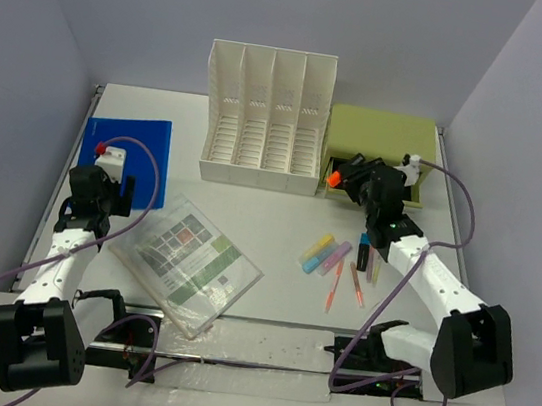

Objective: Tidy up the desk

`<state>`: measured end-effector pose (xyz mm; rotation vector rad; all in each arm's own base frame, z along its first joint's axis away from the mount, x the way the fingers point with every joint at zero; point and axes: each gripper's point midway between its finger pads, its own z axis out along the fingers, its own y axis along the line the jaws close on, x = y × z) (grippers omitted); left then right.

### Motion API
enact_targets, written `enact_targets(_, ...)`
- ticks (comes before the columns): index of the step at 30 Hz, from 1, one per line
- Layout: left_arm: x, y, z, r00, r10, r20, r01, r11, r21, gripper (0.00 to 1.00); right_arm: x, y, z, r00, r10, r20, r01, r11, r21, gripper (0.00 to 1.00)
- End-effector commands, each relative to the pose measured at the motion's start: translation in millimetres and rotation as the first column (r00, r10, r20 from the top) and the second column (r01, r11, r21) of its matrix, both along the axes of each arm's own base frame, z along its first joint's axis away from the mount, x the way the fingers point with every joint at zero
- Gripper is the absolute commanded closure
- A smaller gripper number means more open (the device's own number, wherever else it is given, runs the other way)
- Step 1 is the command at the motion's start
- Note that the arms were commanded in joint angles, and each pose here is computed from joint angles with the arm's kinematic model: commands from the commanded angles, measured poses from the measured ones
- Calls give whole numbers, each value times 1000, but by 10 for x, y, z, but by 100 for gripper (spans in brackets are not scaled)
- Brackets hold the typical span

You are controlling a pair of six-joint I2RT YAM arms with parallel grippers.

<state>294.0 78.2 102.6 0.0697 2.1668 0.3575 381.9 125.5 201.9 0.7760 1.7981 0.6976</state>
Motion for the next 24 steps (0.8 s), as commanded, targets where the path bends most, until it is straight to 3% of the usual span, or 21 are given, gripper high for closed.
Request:
enact_targets(1,74,14,63,999,-3,35,3,1000,0,13,57,-597,409,957,-272,96,265,961,85,99)
enact_targets(5,70,11,61,999,-4,35,4,1000,-1,13,66,-877,357,926,-369,83,365,929,56,94)
enact_targets(11,70,18,65,999,0,37,0,1000,2,13,194,-1002,117,922,-386,11,386,922,22,83)
enact_targets(18,71,17,64,999,-1,35,1,1000,1,13,225,-1038,114,928,-370,28,371,929,-6,34)
enact_targets(24,75,18,46,1000,-1,28,1,1000,0,13,215,-1021,400,957,-272,98,286,941,-179,25)
